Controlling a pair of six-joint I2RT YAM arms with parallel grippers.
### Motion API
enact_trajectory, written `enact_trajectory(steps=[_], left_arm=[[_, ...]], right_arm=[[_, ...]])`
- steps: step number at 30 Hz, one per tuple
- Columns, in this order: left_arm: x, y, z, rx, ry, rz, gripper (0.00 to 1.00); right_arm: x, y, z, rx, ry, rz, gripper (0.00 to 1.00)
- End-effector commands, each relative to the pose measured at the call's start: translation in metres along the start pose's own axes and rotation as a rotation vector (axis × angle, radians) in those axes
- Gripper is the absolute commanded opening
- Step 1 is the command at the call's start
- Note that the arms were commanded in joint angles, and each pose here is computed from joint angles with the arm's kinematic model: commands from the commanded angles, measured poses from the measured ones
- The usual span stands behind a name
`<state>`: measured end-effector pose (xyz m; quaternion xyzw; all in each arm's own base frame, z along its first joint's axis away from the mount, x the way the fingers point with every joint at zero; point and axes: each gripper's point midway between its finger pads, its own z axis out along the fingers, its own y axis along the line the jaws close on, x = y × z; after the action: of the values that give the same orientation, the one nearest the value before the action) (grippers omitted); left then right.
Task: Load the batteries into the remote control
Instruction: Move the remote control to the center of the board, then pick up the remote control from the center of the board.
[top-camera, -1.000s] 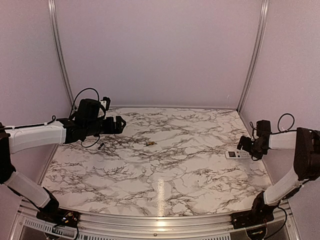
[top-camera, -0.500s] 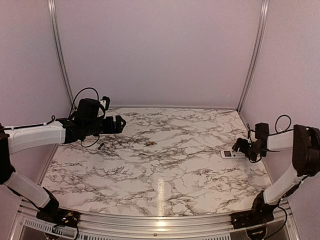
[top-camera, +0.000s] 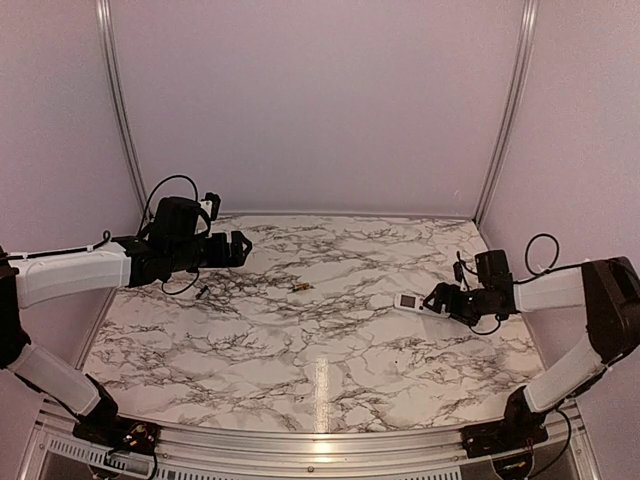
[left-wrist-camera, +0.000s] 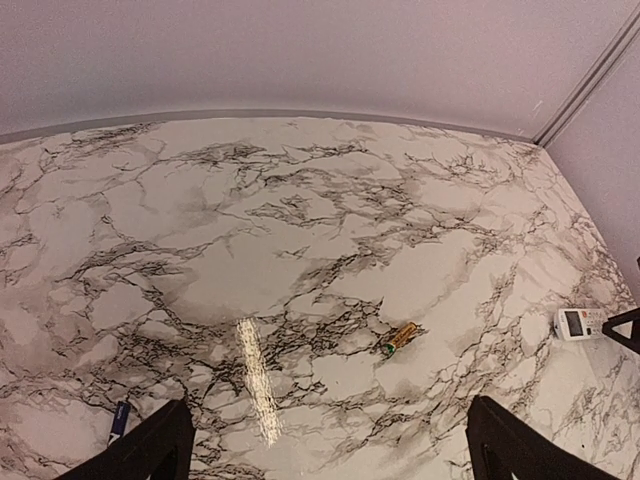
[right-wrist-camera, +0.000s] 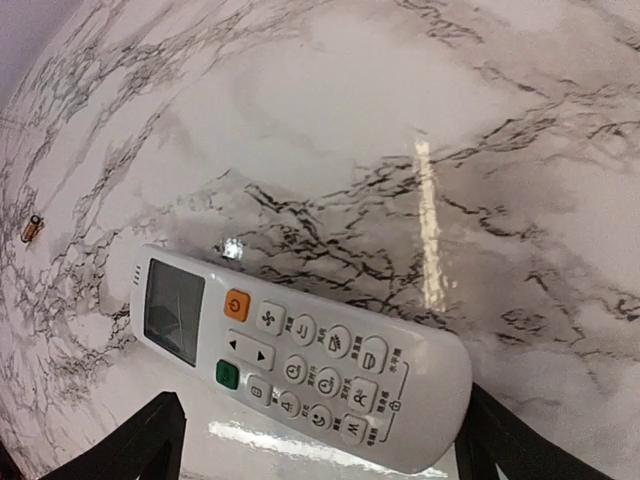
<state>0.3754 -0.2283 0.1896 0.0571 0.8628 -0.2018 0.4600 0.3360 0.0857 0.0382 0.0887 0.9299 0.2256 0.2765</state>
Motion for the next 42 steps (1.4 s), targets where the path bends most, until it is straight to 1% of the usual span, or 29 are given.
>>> enact_trajectory(steps=[1, 6, 8, 10, 12, 15, 19, 23, 25, 26, 31, 34, 38, 42], left_arm=[[0.000, -0.003, 0.000, 0.014, -0.006, 0.008, 0.99], [-0.001, -0.006, 0.001, 0.025, -0.003, 0.006, 0.99], [-0.001, -0.007, 0.000, 0.032, -0.001, 0.006, 0.99], [-0.002, -0.007, -0.002, 0.034, -0.005, 0.007, 0.99], [-0.002, -0.008, -0.003, 0.038, -0.006, 0.007, 0.99], [-0.002, -0.008, -0.003, 0.042, -0.007, 0.008, 0.99], [0.000, -0.011, -0.002, 0.058, 0.003, 0.013, 0.99], [0.000, -0.016, -0.006, 0.084, 0.005, 0.007, 0.99], [-0.007, -0.020, -0.012, 0.101, -0.013, -0.023, 0.99], [-0.014, -0.027, -0.017, 0.138, -0.020, -0.045, 0.99], [-0.046, -0.050, -0.047, 0.229, -0.051, -0.123, 0.99], [-0.059, -0.060, -0.066, 0.269, -0.065, -0.155, 0.99], [-0.065, -0.069, -0.076, 0.315, -0.059, -0.215, 0.99], [-0.069, -0.082, -0.079, 0.375, -0.030, -0.234, 0.99]], right_arm=[[0.029, 0.051, 0.010, -0.137, 0.074, -0.029, 0.90], [0.065, 0.096, 0.020, -0.227, 0.188, -0.120, 0.89], [0.072, 0.104, 0.018, -0.242, 0.213, -0.160, 0.90], [0.076, 0.101, 0.013, -0.215, 0.238, -0.199, 0.91], [0.067, 0.099, 0.007, -0.172, 0.215, -0.261, 0.92], [0.049, 0.094, -0.001, -0.095, 0.172, -0.360, 0.98], [0.023, 0.098, -0.003, -0.042, 0.121, -0.457, 0.99], [0.005, 0.109, 0.007, -0.032, 0.125, -0.525, 0.99], [0.003, 0.114, 0.018, -0.043, 0.149, -0.553, 0.99], [-0.002, 0.120, 0.021, -0.051, 0.151, -0.567, 0.99], [0.011, 0.132, 0.048, -0.063, 0.232, -0.652, 0.99], [0.016, 0.136, 0.060, -0.034, 0.253, -0.680, 0.99], [0.021, 0.130, 0.072, 0.020, 0.290, -0.746, 0.99], [0.026, 0.124, 0.082, 0.049, 0.338, -0.770, 0.96]])
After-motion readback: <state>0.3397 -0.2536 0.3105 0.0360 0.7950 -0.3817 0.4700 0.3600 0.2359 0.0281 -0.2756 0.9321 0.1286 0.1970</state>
